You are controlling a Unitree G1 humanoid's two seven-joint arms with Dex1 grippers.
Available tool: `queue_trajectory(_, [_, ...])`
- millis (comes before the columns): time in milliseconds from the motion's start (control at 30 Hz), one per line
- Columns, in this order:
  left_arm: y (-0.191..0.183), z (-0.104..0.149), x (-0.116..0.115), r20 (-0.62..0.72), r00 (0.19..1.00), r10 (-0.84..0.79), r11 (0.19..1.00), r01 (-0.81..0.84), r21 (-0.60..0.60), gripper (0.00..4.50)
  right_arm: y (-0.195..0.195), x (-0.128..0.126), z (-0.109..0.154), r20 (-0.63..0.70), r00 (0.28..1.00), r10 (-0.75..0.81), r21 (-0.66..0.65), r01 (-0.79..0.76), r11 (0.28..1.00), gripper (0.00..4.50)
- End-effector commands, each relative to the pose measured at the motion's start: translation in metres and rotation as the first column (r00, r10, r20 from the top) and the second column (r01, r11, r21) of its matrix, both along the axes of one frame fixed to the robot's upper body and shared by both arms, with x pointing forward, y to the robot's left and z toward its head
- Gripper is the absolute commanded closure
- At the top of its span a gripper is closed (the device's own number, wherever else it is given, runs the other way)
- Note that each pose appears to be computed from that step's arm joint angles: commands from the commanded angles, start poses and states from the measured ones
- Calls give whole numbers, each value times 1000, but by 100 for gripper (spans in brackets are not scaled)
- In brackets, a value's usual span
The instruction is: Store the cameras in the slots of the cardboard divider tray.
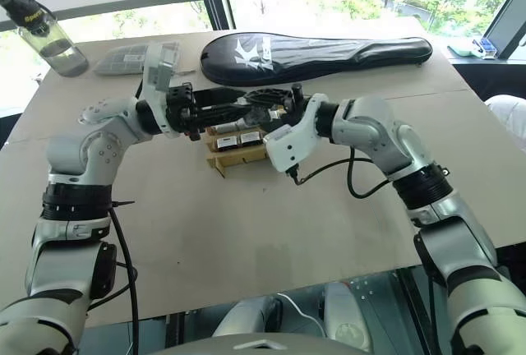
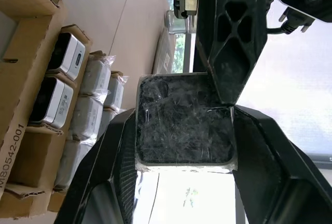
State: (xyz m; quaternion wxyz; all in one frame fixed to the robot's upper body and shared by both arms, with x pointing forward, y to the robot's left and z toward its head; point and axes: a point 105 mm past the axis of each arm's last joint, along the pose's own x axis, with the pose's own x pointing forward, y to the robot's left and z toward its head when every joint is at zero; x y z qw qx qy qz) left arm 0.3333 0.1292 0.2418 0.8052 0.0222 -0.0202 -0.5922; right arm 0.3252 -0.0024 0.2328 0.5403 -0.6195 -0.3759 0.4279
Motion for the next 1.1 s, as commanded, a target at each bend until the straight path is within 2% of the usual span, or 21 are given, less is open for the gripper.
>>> queue_trajectory(33, [3, 14, -5, 42, 999, -13, 1000, 14, -15, 378, 6, -10, 18, 68, 997, 41, 31, -43, 999, 255])
queue_trajectory(300, [5, 12, -3, 35, 999, -4, 1000, 4, -1, 378, 4, -11, 19, 72, 997, 30, 27, -32, 999, 255])
queue_trajectory(333, [5, 11, -3, 38, 999, -6, 1000, 6, 2, 378, 4, -11, 19, 69, 997, 28, 32, -31, 999, 152])
queue_trajectory(367, [5, 11, -3, 45, 999, -9, 1000, 9, 3, 378, 3, -11, 19, 60, 998, 27, 44, -30, 999, 121])
queue_trajectory(433, [5, 11, 0, 76, 997, -8, 1000, 7, 10, 378, 0, -11, 21, 21, 1000, 15, 86, -17, 996, 23])
queue_trajectory(467, [5, 11, 3, 94, 996, 1, 1000, -2, 11, 378, -4, -10, 23, -19, 1000, 5, 120, -3, 993, 4])
queue_trajectory(567, [7, 8, 11, 165, 986, 18, 999, -26, 44, 378, -27, -6, 22, -232, 971, -51, 248, 110, 963, 4])
queue_trajectory(633, [4, 6, 15, 205, 979, 15, 998, -28, 61, 378, -48, -8, 16, -435, 899, -50, 327, 209, 921, 4])
queue_trajectory(700, [1, 1, 16, 238, 971, -11, 997, -7, 73, 378, -69, -14, 6, -622, 783, -16, 375, 316, 872, 4])
queue_trajectory(733, [-2, -3, 18, 235, 972, -23, 998, 8, 64, 378, -86, -15, 1, -725, 689, 21, 413, 410, 813, 4])
queue_trajectory(800, [-5, -7, 21, 227, 973, -35, 998, 24, 51, 378, -103, -20, -5, -816, 574, 70, 423, 511, 748, 4])
queue_trajectory(867, [-10, -12, 27, 232, 972, -38, 999, 35, 14, 378, -127, -32, -22, -889, 450, 87, 370, 591, 717, 4])
queue_trajectory(933, [-15, -19, 34, 230, 972, -42, 999, 40, 10, 378, -144, -48, -33, -915, 388, 105, 347, 629, 696, 4])
queue_trajectory(1033, [-21, -35, 44, 225, 973, -54, 998, 45, 44, 378, -163, -76, -39, -904, 367, 218, 418, 656, 628, 4])
queue_trajectory(1100, [-24, -43, 48, 232, 970, -69, 996, 51, 80, 378, -169, -88, -44, -904, 351, 243, 424, 665, 615, 4])
